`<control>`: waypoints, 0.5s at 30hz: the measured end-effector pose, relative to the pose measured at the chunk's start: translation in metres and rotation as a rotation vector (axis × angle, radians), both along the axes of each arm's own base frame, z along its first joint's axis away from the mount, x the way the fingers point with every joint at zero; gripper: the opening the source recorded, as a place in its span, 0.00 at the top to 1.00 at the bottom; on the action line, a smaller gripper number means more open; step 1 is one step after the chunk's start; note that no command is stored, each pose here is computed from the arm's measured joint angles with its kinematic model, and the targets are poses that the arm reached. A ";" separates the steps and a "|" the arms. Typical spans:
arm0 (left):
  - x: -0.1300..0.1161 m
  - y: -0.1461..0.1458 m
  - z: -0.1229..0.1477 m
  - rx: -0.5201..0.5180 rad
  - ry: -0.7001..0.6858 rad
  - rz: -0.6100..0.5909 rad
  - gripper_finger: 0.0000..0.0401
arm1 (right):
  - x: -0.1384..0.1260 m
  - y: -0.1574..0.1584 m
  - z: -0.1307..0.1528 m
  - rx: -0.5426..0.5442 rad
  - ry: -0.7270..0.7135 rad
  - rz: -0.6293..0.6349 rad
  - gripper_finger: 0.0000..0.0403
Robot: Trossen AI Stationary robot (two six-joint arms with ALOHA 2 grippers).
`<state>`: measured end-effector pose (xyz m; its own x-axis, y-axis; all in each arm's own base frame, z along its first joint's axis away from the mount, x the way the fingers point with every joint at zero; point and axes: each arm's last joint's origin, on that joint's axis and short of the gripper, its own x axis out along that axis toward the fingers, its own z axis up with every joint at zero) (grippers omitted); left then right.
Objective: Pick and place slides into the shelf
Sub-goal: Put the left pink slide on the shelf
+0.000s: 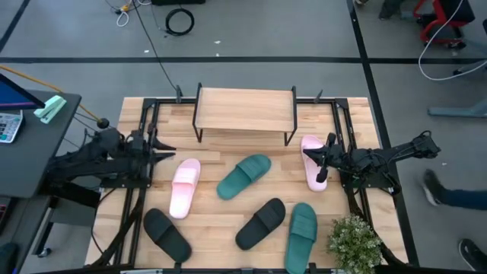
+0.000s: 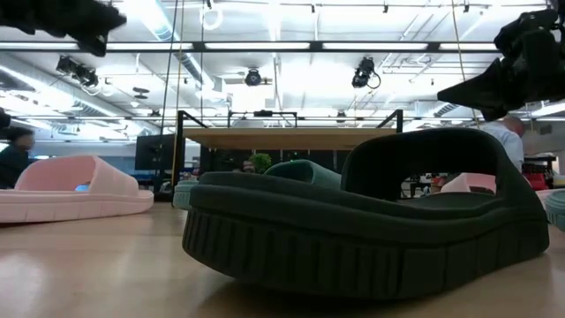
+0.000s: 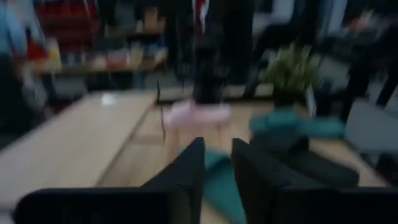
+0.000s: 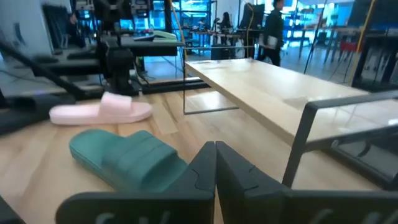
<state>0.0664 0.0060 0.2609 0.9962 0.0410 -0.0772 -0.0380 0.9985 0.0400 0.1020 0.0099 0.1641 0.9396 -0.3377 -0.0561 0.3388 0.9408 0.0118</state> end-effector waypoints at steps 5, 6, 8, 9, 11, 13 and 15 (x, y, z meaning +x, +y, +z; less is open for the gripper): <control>0.020 0.002 -0.004 -0.032 0.253 -0.002 0.60 | 0.000 0.000 0.000 0.001 0.000 0.001 0.98; 0.027 0.003 -0.007 -0.037 0.296 -0.011 0.58 | 0.000 0.000 0.000 0.004 -0.001 0.000 0.98; 0.041 0.003 -0.010 -0.042 0.378 -0.027 0.56 | 0.000 0.000 0.001 0.005 -0.002 0.000 0.98; 0.047 0.003 -0.013 -0.046 0.418 -0.032 0.55 | 0.000 0.000 0.001 0.005 -0.003 0.000 0.98; 0.061 0.002 -0.015 -0.060 0.488 -0.042 0.56 | 0.000 0.000 0.002 -0.021 -0.001 -0.001 0.98; 0.075 0.001 -0.009 -0.091 0.523 -0.046 0.57 | 0.000 0.000 0.007 0.001 -0.064 0.001 0.98; 0.090 -0.001 0.006 -0.092 0.527 -0.066 0.59 | 0.000 0.000 0.017 0.096 -0.184 0.016 0.98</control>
<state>0.1559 0.0048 0.2667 0.8218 -0.0510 -0.5675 0.0264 0.9983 -0.0515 0.1018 0.0101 0.1807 0.9422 -0.3237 0.0862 0.3073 0.9377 0.1621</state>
